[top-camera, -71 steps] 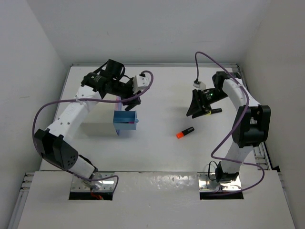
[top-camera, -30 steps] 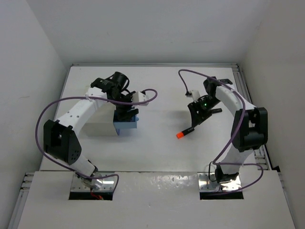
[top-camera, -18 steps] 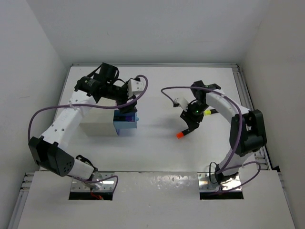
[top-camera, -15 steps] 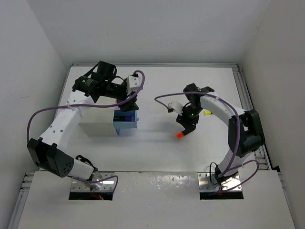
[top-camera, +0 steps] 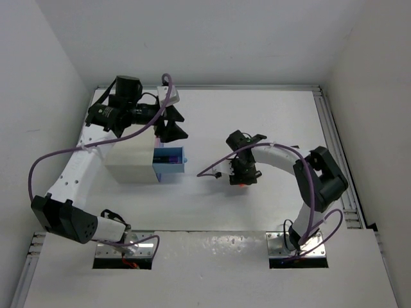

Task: Sort the stationery into containers
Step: Pick up the pen from the center of the board.

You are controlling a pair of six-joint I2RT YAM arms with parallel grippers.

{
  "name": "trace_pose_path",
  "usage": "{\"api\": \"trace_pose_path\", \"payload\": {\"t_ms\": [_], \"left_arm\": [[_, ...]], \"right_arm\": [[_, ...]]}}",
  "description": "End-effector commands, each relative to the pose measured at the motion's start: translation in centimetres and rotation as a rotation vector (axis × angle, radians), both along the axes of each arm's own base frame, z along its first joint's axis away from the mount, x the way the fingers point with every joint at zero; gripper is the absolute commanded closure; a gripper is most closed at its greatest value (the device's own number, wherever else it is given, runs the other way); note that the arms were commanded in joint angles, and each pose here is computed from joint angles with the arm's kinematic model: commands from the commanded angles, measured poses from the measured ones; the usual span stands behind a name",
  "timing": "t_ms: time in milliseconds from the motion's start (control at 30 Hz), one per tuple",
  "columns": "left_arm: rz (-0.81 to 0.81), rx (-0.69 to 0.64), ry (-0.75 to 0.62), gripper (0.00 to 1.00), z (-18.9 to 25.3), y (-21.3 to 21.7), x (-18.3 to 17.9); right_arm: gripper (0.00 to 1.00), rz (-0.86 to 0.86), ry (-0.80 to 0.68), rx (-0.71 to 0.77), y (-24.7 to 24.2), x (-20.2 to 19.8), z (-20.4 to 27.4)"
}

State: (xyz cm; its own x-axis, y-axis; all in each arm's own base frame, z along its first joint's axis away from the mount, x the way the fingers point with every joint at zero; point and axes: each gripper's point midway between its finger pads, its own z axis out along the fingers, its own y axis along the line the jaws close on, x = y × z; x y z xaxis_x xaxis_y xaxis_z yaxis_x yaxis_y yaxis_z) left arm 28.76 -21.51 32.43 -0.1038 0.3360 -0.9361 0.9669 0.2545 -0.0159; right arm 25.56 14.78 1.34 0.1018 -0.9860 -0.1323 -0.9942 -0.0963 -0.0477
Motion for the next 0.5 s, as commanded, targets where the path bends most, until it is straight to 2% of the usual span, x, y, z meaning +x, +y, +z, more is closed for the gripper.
{"api": "trace_pose_path", "payload": {"t_ms": [0, 100, 467], "left_arm": [[-0.025, -0.068, -0.066, 0.3, 2.7, -0.1, -1.3], [-0.015, -0.064, -0.072, 0.3, 2.5, 0.1, -1.4], [-0.004, -0.046, -0.091, 0.29, 1.9, 0.5, -1.4]], "right_arm": [[0.42, 0.093, -0.057, -0.02, 0.5, 1.5, -1.1], [0.43, 0.148, -0.059, -0.044, 0.3, 1.7, -2.1], [0.45, 0.179, -0.036, -0.038, -1.1, 2.1, -3.2]]}}
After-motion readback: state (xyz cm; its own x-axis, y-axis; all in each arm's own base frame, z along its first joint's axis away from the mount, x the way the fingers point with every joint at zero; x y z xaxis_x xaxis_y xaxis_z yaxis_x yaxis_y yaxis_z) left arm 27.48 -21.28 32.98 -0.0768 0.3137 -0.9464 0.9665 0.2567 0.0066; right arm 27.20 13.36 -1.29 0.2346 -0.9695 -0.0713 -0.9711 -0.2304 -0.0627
